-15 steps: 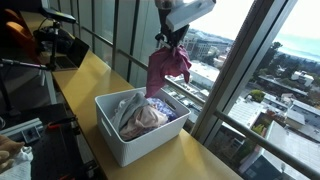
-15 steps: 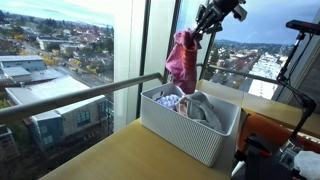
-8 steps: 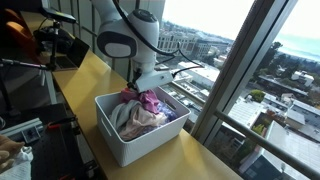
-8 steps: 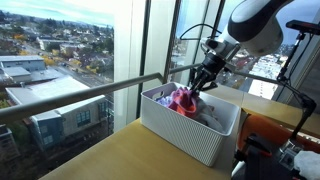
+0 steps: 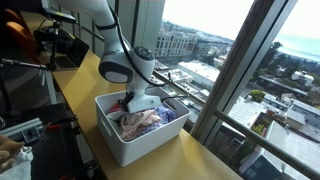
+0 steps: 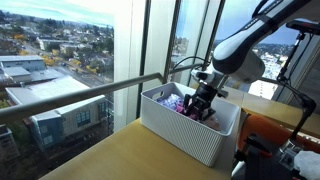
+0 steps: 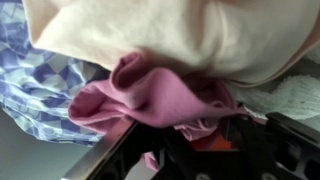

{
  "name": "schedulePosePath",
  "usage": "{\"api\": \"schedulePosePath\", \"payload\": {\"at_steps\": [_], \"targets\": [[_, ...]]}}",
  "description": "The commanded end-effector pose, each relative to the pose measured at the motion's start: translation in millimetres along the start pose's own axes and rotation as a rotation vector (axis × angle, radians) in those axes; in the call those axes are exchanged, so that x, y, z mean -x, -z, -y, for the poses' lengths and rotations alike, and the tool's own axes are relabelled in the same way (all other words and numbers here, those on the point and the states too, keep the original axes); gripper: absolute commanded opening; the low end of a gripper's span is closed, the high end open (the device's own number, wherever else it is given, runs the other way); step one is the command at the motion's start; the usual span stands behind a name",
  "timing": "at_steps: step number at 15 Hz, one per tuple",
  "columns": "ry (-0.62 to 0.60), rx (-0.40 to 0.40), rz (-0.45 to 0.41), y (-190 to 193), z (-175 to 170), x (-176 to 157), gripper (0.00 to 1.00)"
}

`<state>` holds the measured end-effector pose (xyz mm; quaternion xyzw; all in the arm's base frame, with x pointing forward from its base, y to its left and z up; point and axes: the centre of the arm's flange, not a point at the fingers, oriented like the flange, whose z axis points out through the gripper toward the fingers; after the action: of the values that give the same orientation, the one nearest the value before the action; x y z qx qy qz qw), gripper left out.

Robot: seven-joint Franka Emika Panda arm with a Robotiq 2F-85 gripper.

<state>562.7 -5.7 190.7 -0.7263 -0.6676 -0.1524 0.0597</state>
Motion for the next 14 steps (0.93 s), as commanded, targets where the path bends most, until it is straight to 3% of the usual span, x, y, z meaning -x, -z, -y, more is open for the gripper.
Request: {"api": "schedulePosePath", "payload": {"at_steps": [1, 4, 8, 14], "targets": [[0.016, 0.038, -0.009, 24, -15, -14, 0.81], [0.027, 0.091, 0.008, 61, -26, -47, 1.0], [0.04, 0.181, 0.031, 120, -41, -111, 1.0], [0.064, 0.38, -0.1, 185, -49, -234, 1.0]]}}
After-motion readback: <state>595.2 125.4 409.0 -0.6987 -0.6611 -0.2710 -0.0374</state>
